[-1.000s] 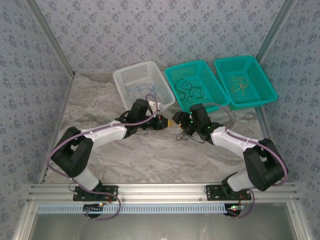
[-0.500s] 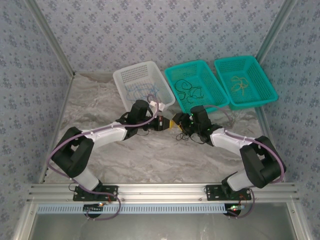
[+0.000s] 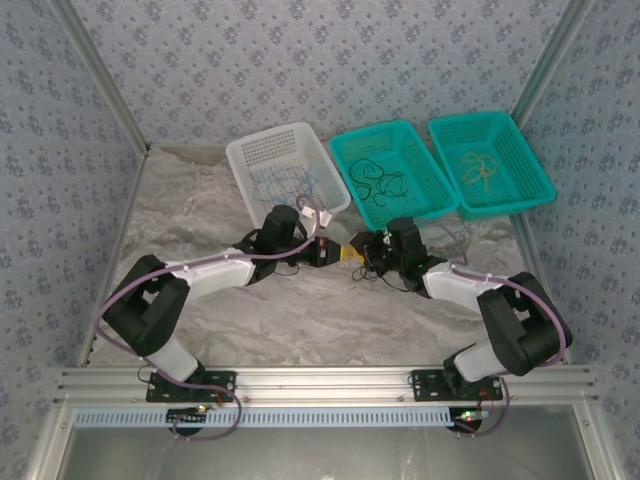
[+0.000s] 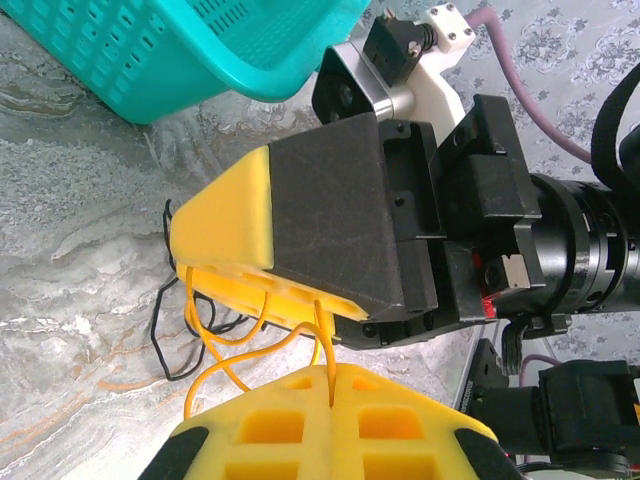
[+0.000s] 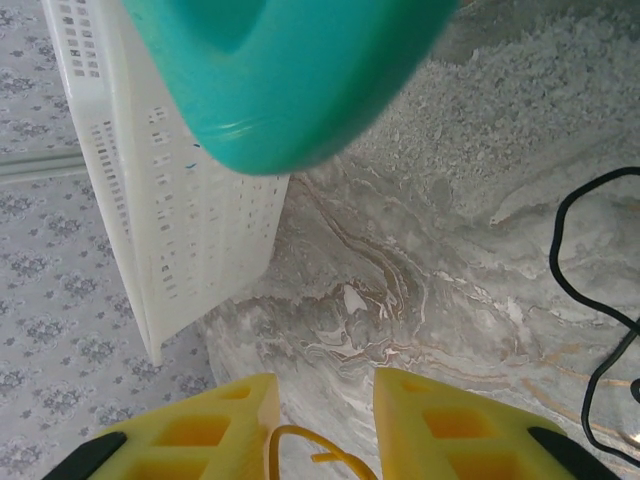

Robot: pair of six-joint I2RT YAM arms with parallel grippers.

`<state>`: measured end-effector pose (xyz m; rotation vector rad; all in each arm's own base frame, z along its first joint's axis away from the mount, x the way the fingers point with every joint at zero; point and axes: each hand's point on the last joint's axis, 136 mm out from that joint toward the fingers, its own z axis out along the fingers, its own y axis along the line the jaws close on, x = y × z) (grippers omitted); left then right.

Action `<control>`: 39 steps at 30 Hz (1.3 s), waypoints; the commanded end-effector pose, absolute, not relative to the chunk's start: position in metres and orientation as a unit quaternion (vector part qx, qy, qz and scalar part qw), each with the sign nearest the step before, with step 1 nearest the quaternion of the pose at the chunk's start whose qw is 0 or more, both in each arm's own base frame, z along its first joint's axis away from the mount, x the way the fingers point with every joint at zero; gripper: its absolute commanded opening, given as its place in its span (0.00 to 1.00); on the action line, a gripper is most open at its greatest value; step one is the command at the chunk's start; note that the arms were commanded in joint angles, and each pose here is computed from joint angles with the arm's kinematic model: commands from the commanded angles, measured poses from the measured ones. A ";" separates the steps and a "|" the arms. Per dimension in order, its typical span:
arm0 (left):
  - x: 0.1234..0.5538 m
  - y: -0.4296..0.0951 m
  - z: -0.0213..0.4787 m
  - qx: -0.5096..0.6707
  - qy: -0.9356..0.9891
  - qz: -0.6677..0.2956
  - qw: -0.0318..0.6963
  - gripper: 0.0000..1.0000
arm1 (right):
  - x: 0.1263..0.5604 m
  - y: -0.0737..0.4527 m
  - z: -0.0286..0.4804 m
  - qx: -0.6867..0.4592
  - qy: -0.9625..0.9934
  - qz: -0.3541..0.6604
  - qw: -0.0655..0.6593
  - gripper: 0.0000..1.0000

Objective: Untangle the cables

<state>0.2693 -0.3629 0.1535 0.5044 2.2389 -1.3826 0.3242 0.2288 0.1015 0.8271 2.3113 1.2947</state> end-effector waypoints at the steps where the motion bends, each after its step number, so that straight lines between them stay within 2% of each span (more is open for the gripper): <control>1: 0.270 -0.363 0.173 0.197 0.795 -0.511 0.261 0.00 | 0.323 0.229 0.109 0.293 0.811 0.473 0.183 0.29; 3: 0.270 -0.364 0.172 0.196 0.795 -0.512 0.260 0.00 | 0.322 0.228 0.108 0.293 0.811 0.472 0.183 0.21; 6: 0.271 -0.362 0.171 0.194 0.796 -0.510 0.262 0.00 | 0.322 0.224 0.110 0.294 0.807 0.475 0.190 0.02; 7: 0.270 -0.361 0.170 0.192 0.798 -0.508 0.263 0.00 | 0.322 0.221 0.112 0.296 0.806 0.475 0.195 0.00; 11: 0.270 -0.349 0.165 0.190 0.810 -0.485 0.271 0.00 | 0.323 0.190 0.120 0.305 0.809 0.448 0.228 0.00; 19: 0.277 -0.313 0.166 0.168 0.824 -0.442 0.312 0.00 | 0.316 0.095 0.170 0.337 0.782 0.388 0.354 0.00; 28: 0.286 -0.326 0.172 0.155 0.817 -0.469 0.297 0.03 | 0.336 0.049 0.250 0.296 0.758 0.356 0.460 0.00; 31: 0.287 -0.332 0.169 0.147 0.816 -0.481 0.285 0.11 | 0.351 0.038 0.279 0.276 0.751 0.347 0.489 0.00; 33: 0.286 -0.336 0.169 0.149 0.812 -0.491 0.278 0.23 | 0.361 0.033 0.295 0.264 0.748 0.341 0.504 0.00; 37: 0.281 -0.342 0.167 0.162 0.812 -0.489 0.274 0.32 | 0.380 0.018 0.318 0.254 0.743 0.323 0.527 0.00; 39: 0.279 -0.343 0.167 0.167 0.814 -0.484 0.274 0.49 | 0.390 0.007 0.329 0.255 0.739 0.319 0.536 0.00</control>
